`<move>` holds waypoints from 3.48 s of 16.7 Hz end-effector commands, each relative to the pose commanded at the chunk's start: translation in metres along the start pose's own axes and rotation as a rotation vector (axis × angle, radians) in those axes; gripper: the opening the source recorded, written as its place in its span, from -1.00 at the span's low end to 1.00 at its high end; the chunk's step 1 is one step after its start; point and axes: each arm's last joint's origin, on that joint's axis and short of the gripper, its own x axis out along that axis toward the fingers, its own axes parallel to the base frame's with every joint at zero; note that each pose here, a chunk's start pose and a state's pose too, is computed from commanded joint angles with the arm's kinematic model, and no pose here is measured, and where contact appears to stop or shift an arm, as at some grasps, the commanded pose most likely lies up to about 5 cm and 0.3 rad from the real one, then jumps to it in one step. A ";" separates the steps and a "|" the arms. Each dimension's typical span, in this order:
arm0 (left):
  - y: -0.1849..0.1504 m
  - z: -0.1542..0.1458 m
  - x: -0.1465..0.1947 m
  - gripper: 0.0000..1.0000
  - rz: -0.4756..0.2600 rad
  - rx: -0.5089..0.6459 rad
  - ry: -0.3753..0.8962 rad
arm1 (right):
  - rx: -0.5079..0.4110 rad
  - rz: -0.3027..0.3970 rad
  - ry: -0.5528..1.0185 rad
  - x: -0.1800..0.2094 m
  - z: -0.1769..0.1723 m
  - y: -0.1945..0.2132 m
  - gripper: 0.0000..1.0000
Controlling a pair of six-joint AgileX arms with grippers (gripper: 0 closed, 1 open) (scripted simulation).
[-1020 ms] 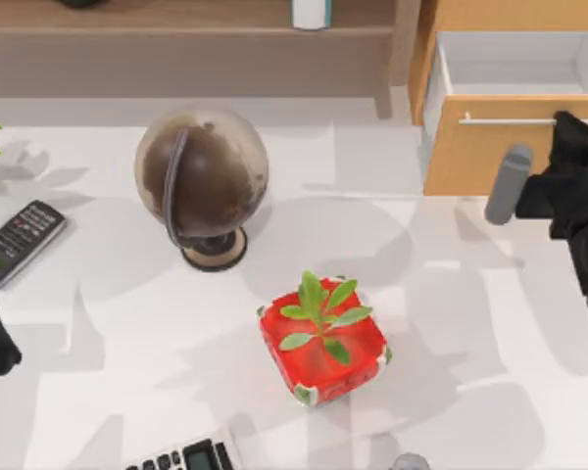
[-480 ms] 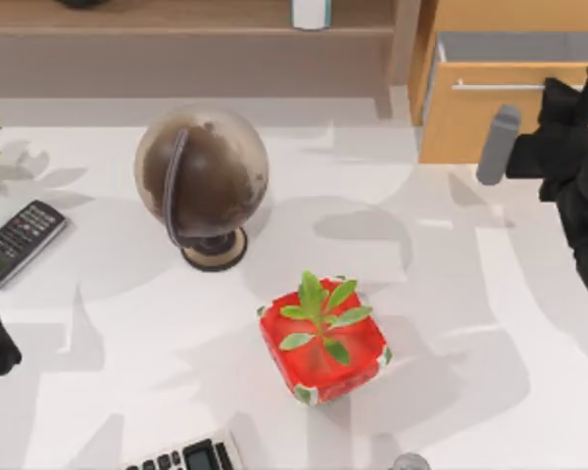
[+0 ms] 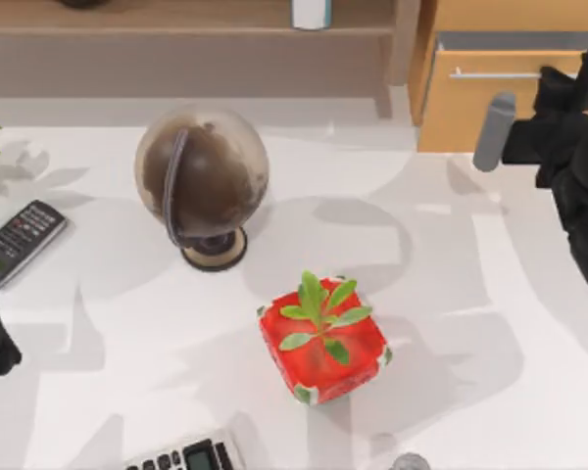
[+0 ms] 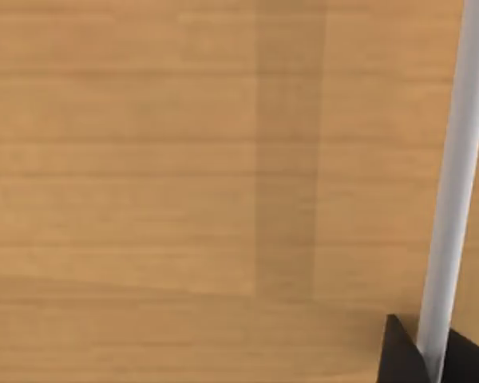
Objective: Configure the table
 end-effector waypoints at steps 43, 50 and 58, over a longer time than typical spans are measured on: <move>0.000 0.000 0.000 1.00 0.000 0.000 0.000 | 0.007 0.028 -0.003 0.013 0.001 0.004 1.00; 0.000 0.000 0.000 1.00 0.000 0.000 0.000 | 0.000 0.060 -0.004 -0.004 0.000 0.014 1.00; 0.000 0.000 0.000 1.00 0.000 0.000 0.000 | 0.175 -0.013 -0.056 -0.009 0.041 -0.004 1.00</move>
